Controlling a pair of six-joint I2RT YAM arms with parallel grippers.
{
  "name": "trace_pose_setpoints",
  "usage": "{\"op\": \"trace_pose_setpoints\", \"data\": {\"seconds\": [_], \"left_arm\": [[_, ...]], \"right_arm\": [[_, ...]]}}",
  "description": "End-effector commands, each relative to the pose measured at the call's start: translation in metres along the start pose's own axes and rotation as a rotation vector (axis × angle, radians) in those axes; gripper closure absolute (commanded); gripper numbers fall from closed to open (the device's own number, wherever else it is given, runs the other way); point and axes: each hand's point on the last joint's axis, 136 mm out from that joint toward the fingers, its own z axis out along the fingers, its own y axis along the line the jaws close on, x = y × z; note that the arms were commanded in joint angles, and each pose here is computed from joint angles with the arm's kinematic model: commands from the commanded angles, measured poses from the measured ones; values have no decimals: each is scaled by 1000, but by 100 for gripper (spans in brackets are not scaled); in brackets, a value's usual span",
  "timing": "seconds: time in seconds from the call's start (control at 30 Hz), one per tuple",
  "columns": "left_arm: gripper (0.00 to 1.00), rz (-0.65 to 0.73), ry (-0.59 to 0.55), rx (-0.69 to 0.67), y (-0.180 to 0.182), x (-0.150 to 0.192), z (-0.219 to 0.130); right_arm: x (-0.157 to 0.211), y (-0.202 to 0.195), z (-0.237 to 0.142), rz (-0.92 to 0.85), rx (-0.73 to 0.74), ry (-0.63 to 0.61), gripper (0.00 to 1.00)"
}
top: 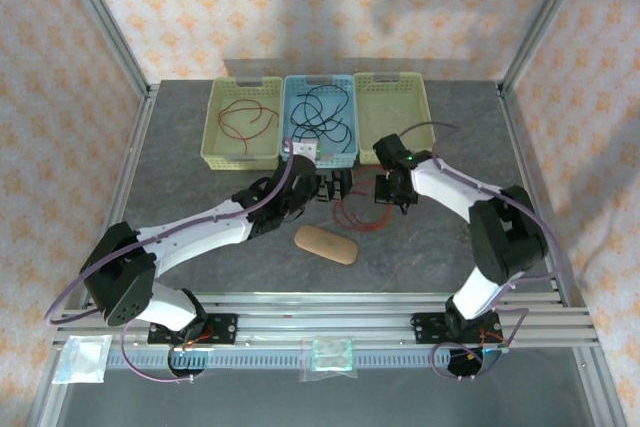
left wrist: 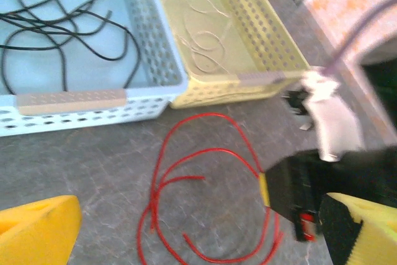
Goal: Untangle the cables
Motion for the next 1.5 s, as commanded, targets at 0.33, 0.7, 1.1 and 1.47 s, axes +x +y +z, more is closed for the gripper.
{"op": "trace_pose_setpoints", "data": {"seconds": [0.33, 0.7, 1.1, 1.47], "left_arm": [[1, 175, -18, 7, 9, -18, 5], [4, 251, 25, 75, 0, -14, 43], [16, 207, 32, 121, 2, -28, 70], [78, 170, -5, 154, -3, -43, 59]], "right_arm": [[-43, 12, -91, -202, -130, -319, 100], [-36, 34, -125, -332, -279, -376, 100], [-27, 59, -168, -393, -449, -428, 100], [-29, 55, -187, -381, -441, -473, 100]]}}
